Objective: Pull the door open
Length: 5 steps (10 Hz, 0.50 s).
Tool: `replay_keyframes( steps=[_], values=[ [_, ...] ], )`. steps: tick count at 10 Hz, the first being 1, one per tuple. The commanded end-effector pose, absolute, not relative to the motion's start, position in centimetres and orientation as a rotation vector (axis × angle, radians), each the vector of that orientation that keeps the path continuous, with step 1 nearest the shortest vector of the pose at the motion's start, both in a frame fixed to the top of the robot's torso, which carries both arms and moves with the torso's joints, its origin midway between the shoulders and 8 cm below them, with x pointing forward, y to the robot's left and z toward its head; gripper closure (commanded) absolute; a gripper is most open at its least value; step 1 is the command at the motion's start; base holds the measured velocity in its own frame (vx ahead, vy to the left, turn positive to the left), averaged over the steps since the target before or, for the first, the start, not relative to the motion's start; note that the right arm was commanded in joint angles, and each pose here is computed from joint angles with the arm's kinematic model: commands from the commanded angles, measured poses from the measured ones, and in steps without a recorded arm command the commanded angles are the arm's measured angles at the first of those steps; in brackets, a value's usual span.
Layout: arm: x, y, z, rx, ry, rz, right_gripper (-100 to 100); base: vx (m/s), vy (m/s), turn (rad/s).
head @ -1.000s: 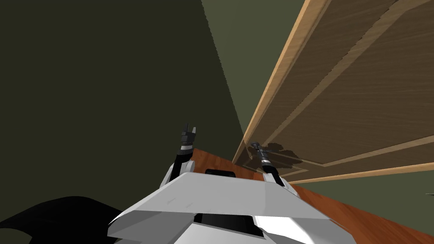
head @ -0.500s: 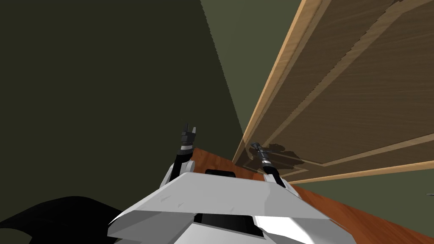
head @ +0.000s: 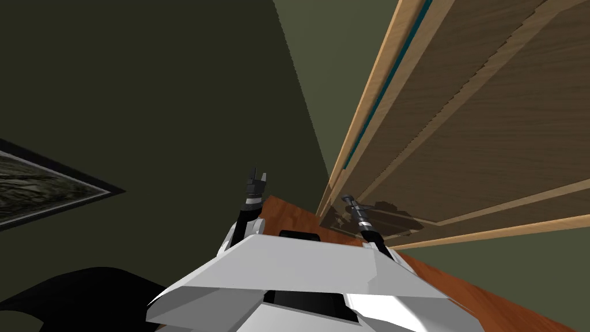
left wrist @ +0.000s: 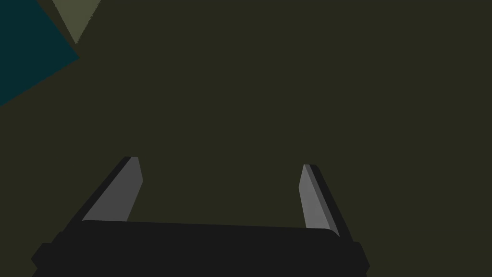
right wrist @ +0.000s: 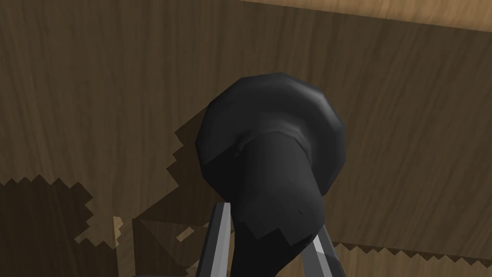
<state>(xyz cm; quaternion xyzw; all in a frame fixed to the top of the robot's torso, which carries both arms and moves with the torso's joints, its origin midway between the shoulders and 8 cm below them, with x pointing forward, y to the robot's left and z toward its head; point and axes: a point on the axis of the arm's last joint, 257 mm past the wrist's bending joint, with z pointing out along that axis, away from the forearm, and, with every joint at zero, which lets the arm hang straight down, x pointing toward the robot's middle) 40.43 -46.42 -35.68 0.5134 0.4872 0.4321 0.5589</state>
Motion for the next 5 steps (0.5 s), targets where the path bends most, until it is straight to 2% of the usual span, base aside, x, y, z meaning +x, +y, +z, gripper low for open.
replay_keyframes(
  steps=[1,3,4,5],
  values=[
    [39.8,-46.6,-35.5,1.199,1.161,1.032,100,-0.219,-0.072,0.143],
    [39.1,-46.5,-35.5,1.188,1.178,1.051,100,-0.217,-0.043,0.127],
    [39.4,-46.2,-35.6,1.194,1.174,1.049,100,-0.113,-0.016,0.035],
    [38.4,-46.2,-35.7,1.186,1.187,1.063,100,-0.169,-0.038,0.186]
  ],
)
